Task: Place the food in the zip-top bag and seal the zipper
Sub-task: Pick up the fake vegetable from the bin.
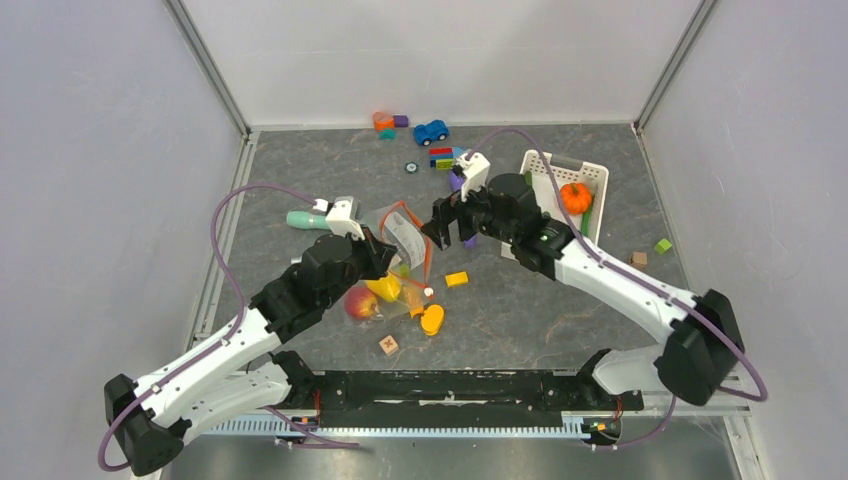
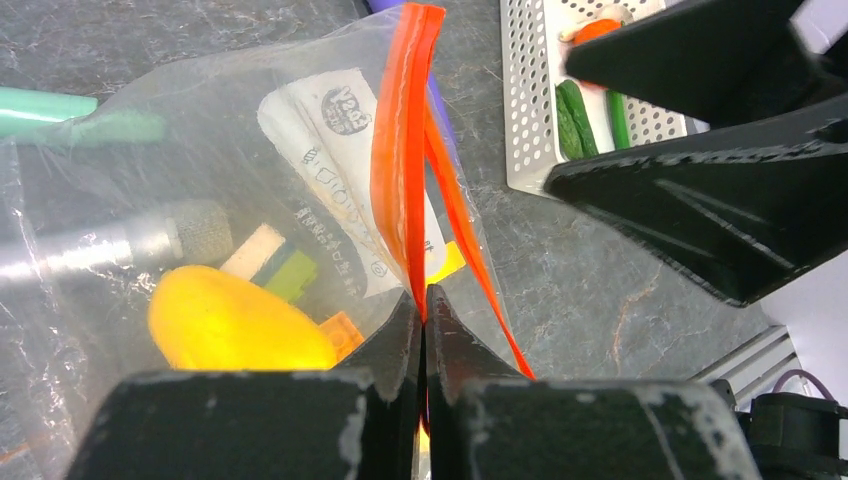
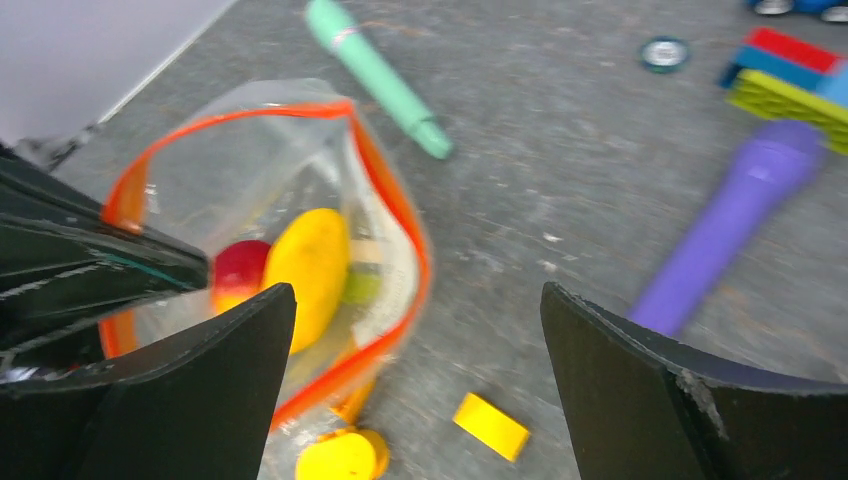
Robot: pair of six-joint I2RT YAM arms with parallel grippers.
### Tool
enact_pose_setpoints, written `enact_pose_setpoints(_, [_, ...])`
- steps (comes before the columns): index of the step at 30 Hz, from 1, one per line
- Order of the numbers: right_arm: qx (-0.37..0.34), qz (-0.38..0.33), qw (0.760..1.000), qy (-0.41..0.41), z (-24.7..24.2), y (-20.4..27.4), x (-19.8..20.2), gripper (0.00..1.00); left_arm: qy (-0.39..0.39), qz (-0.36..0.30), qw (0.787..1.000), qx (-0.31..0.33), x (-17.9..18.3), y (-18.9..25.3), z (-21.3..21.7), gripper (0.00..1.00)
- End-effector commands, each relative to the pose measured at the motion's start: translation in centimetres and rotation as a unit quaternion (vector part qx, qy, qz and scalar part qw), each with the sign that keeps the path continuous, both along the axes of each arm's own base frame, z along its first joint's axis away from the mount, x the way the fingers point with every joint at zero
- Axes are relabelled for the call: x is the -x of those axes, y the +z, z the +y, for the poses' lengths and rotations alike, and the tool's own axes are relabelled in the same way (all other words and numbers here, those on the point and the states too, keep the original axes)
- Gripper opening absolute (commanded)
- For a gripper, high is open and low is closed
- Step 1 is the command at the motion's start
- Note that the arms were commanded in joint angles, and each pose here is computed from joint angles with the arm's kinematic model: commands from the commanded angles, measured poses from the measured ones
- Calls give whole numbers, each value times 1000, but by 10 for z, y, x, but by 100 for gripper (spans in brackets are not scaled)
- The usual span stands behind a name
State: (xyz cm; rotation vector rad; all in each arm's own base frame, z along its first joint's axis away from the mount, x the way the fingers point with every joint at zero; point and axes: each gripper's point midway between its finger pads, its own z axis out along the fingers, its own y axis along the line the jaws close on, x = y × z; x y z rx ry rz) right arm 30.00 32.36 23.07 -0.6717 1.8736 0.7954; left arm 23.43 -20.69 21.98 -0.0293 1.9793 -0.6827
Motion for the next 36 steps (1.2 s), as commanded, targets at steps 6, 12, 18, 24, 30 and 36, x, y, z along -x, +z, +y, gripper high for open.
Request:
enact_pose_setpoints(6, [116, -97, 960, -234, -118, 8, -31, 98, 13, -16, 1000, -2, -5, 7, 4, 2])
enact_pose_setpoints(12, [185, -75, 915, -349, -203, -13, -69, 98, 8, -13, 1000, -4, -5, 5, 2, 2])
enact_pose_setpoints(18, [262, -41, 876, -402, -258, -45, -112, 98, 7, -12, 1000, -4, -5, 4, 1, 2])
enact_pose_setpoints(24, [318, 0, 832, -454, -298, -74, -149, 98, 5, -10, 1000, -8, -6, 2, 0, 2])
enact_pose_setpoints(30, [334, 22, 813, -477, -323, -91, -172, 98, 5, -6, 1000, -11, -7, 0, -2, 2])
enact_pose_setpoints(36, [319, 62, 824, -465, -337, -124, -180, 98, 4, -6, 1000, -13, -8, -1, -2, 2])
